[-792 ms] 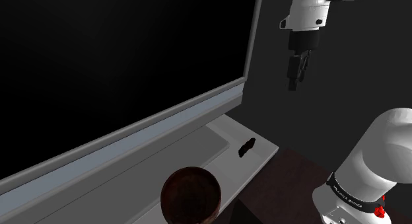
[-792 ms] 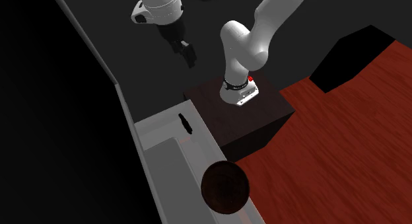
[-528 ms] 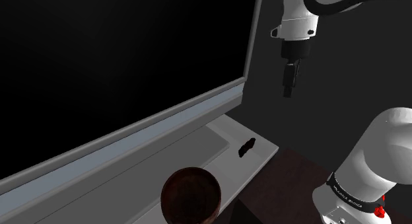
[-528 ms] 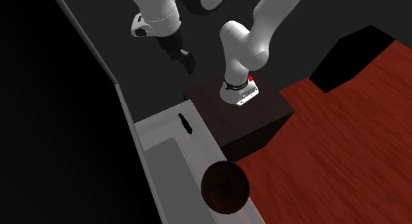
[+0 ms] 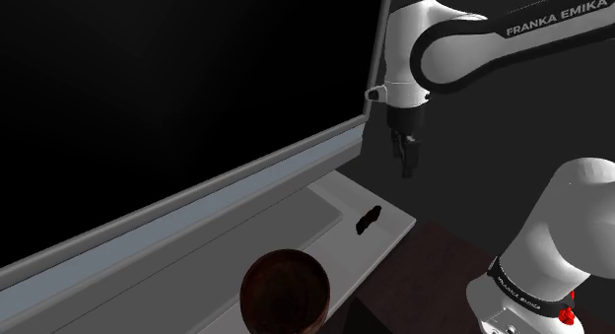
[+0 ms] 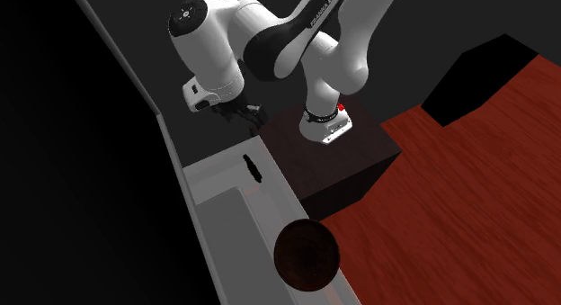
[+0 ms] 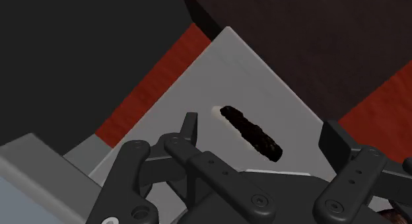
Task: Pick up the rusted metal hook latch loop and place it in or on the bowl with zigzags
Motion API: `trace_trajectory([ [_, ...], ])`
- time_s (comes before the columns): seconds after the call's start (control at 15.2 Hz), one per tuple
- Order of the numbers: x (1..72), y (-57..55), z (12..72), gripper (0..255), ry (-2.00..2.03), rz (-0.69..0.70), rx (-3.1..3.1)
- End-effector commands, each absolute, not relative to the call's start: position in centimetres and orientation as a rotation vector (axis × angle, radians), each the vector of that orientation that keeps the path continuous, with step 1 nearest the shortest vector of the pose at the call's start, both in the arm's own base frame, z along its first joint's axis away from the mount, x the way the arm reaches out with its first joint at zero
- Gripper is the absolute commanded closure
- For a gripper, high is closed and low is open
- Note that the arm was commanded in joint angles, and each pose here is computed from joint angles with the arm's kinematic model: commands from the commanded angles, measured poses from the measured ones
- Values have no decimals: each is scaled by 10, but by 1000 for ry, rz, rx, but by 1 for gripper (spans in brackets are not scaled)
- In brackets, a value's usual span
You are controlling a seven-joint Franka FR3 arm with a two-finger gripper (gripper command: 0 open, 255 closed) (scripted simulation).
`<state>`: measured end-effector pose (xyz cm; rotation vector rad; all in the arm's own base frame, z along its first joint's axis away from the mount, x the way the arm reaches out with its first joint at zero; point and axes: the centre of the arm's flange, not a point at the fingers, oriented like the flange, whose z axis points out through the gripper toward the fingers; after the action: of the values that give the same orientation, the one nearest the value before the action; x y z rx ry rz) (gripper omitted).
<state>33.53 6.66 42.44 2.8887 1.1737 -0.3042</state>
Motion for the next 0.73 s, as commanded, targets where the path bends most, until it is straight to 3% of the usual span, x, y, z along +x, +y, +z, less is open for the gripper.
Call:
trace_trajectory([
  [0.0,343,81,399,0,1349,-300,2807],
  [0.66,349,135,298,0,1973,-285,2389],
])
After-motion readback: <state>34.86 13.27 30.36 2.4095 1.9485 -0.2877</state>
